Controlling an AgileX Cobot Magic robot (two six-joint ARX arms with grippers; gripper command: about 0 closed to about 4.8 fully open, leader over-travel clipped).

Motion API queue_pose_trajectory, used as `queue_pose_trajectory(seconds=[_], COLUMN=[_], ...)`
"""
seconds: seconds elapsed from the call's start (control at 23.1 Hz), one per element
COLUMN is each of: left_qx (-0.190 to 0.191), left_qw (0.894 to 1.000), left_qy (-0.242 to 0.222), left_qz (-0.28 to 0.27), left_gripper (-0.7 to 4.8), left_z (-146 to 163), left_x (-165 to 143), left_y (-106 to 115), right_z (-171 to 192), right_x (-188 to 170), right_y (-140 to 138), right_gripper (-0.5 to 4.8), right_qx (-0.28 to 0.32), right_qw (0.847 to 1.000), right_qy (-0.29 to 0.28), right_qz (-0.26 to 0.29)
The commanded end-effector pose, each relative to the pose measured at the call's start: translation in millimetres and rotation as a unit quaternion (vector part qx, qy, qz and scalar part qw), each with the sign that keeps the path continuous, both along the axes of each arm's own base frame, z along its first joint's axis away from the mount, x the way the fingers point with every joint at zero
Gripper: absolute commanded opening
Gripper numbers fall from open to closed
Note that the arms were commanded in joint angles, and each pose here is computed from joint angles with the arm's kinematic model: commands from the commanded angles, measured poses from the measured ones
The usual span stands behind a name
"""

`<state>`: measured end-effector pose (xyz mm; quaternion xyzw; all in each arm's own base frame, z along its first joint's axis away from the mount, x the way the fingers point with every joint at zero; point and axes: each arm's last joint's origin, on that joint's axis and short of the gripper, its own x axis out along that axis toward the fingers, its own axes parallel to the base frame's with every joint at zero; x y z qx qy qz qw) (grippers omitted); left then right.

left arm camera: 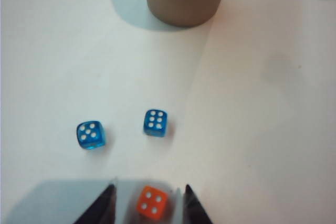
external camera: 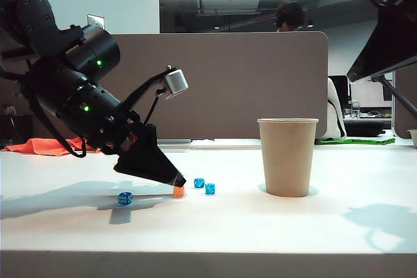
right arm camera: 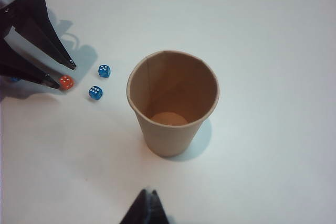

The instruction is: Pick up the dice with a different color and drop it into the paper cup.

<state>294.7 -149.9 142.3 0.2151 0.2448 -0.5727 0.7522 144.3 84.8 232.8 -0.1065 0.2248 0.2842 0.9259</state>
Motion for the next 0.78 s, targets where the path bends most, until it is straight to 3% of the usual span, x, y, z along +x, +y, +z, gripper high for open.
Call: queue_pose_trajectory(seconds=[0.04, 0.78], left_qx=[-0.004, -0.010], left_qw=[1.000, 0.999], left_qy=[0.003, 0.032], left_qz=[-0.001, -0.005], left_gripper=[1.61, 1.60], left_z=[-0.6, -3.8], left_x=[1.4, -1.1], left_y=[-1.2, -1.3], right_z=[3.0, 2.8], right_x=[0.6, 0.6], right_y=[0.4, 0.4], right_gripper=[-0.01, -0.01], right_qx=[0.006, 0.005], right_qw=[1.000, 1.000], right_qy=[-0.007, -0.007], right_qz=[0.000, -0.001])
